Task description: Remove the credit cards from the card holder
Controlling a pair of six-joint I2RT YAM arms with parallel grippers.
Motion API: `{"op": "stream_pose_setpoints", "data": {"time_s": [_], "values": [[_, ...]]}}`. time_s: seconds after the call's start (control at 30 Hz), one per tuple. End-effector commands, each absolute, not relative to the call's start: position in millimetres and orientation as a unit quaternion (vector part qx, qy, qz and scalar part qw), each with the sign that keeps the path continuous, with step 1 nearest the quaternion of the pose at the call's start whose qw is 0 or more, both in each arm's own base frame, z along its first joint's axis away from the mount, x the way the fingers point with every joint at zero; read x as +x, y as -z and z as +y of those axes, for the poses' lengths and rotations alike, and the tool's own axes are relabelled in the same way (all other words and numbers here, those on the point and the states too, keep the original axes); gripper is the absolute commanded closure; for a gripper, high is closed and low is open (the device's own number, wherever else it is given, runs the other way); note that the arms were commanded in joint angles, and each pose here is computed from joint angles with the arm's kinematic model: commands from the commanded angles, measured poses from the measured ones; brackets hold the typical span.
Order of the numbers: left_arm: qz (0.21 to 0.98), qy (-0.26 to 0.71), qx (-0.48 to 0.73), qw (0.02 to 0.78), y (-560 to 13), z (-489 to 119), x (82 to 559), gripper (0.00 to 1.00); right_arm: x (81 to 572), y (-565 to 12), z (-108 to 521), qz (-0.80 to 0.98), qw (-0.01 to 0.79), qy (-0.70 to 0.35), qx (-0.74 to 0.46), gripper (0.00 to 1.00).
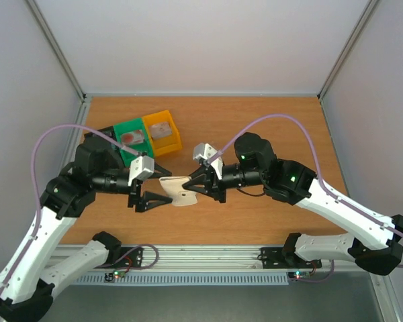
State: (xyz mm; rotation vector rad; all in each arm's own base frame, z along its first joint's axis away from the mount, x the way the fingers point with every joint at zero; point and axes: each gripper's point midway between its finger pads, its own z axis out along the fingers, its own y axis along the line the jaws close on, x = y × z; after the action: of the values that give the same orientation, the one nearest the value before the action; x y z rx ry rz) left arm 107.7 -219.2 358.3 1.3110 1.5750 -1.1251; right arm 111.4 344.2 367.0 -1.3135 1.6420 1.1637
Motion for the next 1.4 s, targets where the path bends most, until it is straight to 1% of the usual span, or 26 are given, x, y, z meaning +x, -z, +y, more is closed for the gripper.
{"op": "stream_pose_setpoints", "data": {"time_s": [0.0,0.1,0.23,0.4,0.43,0.5,0.53,0.57,0.7,0.73,0.87,0.97,1.0,1.03,1.1,1.13,1.2,1.3,1.37], "values": [[0.592,0.462,0.488,0.444,-374,-219,105,0.08,111,-399,332,0.613,0.416,-0.458,-0.492,0.99],[0.555,0.478,0.47,0.493,-384,-218,104,0.03,100,-421,328,0.568,0.444,-0.485,-0.495,0.99],[0.562,0.522,0.404,0.499,-385,-220,116,0.03,93,-432,329,0.538,0.453,-0.498,-0.507,0.99],[0.575,0.556,0.384,0.46,-375,-232,130,0.15,95,-431,333,0.54,0.448,-0.493,-0.514,0.99],[0.579,0.56,0.386,0.45,-370,-234,132,0.19,95,-430,335,0.541,0.446,-0.493,-0.515,0.99],[0.56,0.57,0.404,0.446,-373,-236,126,0.32,96,-428,336,0.544,0.442,-0.492,-0.517,0.99],[0.55,0.575,0.414,0.443,-373,-236,121,0.42,96,-427,336,0.545,0.441,-0.491,-0.517,0.99],[0.54,0.578,0.425,0.44,-372,-235,114,0.49,96,-428,335,0.544,0.443,-0.49,-0.517,0.99],[0.54,0.565,0.433,0.448,-367,-231,108,0.96,96,-430,331,0.541,0.457,-0.483,-0.515,0.99],[0.537,0.562,0.436,0.453,-368,-231,108,0.99,97,-431,330,0.54,0.461,-0.481,-0.515,0.99],[0.558,0.562,0.423,0.441,-362,-230,110,1.0,101,-429,323,0.547,0.478,-0.462,-0.509,0.99],[0.571,0.561,0.408,0.44,-362,-230,115,1.0,114,-427,316,0.569,0.499,-0.435,-0.487,0.99],[0.578,0.557,0.398,0.444,-361,-230,119,1.0,122,-426,315,0.581,0.507,-0.424,-0.475,0.95],[0.59,0.554,0.38,0.448,-361,-229,126,1.0,132,-426,312,0.599,0.516,-0.407,-0.456,0.88],[0.625,0.533,0.333,0.462,-358,-225,145,1.0,156,-423,305,0.641,0.534,-0.369,-0.411,0.66],[0.64,0.521,0.313,0.47,-356,-223,154,1.0,168,-422,301,0.662,0.541,-0.348,-0.385,0.61],[0.666,0.491,0.276,0.488,-350,-216,170,1.0,192,-416,291,0.702,0.55,-0.3,-0.339,0.56],[0.695,0.455,0.237,0.504,-341,-206,188,1.0,212,-404,290,0.746,0.538,-0.265,-0.29,0.57],[0.706,0.434,0.221,0.513,-336,-201,196,1.0,217,-400,299,0.758,0.533,-0.262,-0.268,0.57]]}}
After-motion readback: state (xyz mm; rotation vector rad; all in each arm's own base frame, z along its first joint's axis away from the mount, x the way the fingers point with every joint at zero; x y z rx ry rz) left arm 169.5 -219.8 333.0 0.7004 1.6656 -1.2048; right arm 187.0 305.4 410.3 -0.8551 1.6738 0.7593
